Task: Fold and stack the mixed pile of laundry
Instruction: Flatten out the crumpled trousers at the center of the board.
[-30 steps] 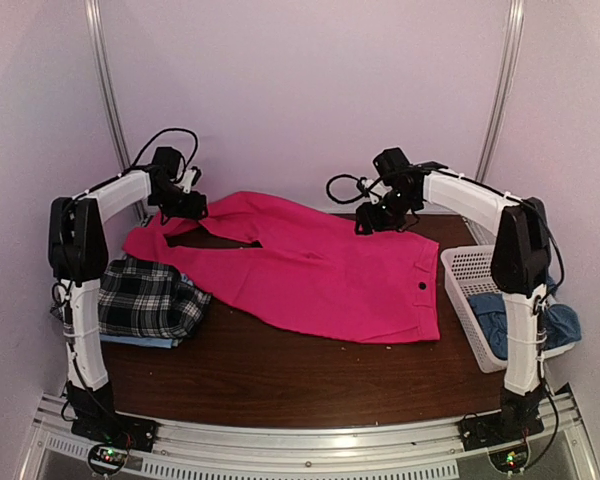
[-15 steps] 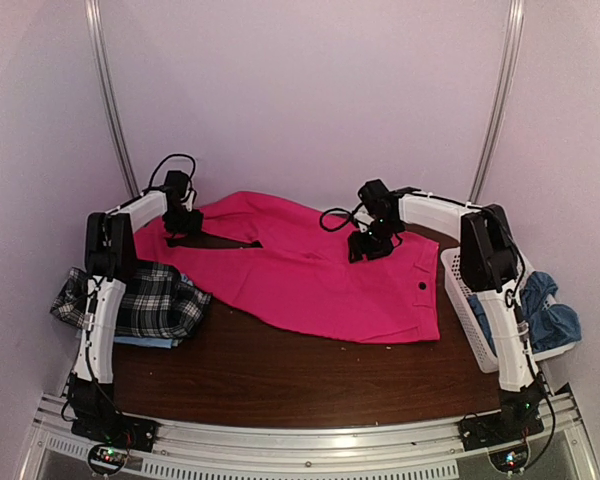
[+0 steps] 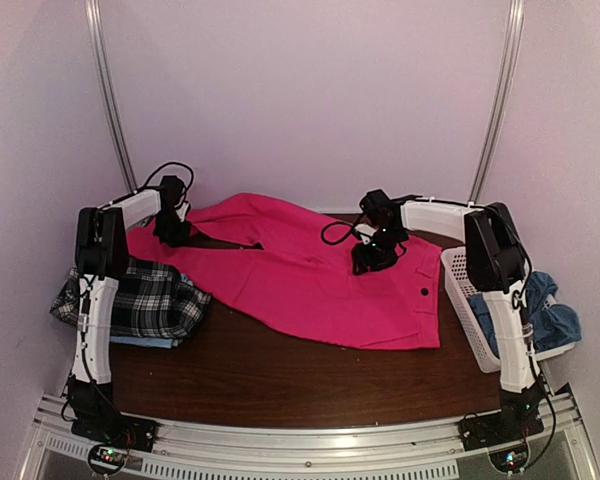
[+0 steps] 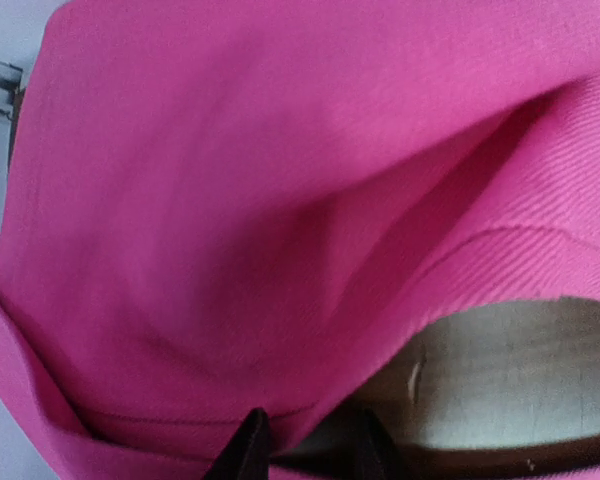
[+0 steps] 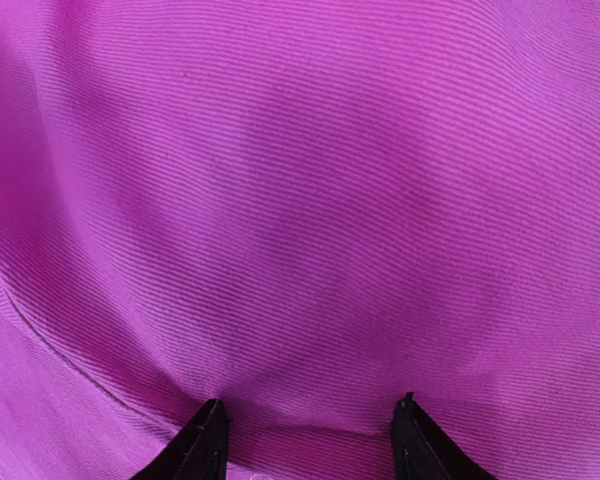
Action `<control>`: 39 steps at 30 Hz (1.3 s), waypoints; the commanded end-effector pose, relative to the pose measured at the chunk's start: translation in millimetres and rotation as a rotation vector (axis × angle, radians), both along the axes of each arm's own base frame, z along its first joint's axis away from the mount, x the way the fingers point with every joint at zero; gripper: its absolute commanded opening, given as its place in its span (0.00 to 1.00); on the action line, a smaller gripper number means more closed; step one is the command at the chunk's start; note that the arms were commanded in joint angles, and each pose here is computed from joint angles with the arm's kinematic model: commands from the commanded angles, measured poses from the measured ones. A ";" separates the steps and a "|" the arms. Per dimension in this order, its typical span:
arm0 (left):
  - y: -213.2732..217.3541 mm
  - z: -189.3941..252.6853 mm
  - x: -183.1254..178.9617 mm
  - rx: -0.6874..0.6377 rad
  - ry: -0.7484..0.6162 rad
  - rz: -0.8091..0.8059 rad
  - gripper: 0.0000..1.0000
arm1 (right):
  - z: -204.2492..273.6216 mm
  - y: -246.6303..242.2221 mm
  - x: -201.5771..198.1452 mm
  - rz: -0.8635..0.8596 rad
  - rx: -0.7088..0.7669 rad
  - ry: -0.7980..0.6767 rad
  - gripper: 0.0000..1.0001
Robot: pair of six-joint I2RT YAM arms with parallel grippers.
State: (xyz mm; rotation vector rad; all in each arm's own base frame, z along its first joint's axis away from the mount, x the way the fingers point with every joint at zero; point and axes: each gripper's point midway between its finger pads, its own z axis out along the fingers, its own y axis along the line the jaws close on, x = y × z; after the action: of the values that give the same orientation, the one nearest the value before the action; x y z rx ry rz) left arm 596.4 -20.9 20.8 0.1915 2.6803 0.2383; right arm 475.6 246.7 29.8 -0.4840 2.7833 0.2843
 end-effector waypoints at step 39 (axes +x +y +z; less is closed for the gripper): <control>43.6 -11.4 -34.8 -0.010 0.121 0.096 0.21 | 8.8 26.9 -88.0 0.182 -0.020 0.139 0.46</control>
State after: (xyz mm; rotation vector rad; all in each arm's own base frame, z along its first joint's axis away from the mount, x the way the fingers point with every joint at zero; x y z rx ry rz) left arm 600.4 -29.8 18.0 0.1966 2.6796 0.1377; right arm 436.0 252.0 26.9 -0.5860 2.8622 0.2693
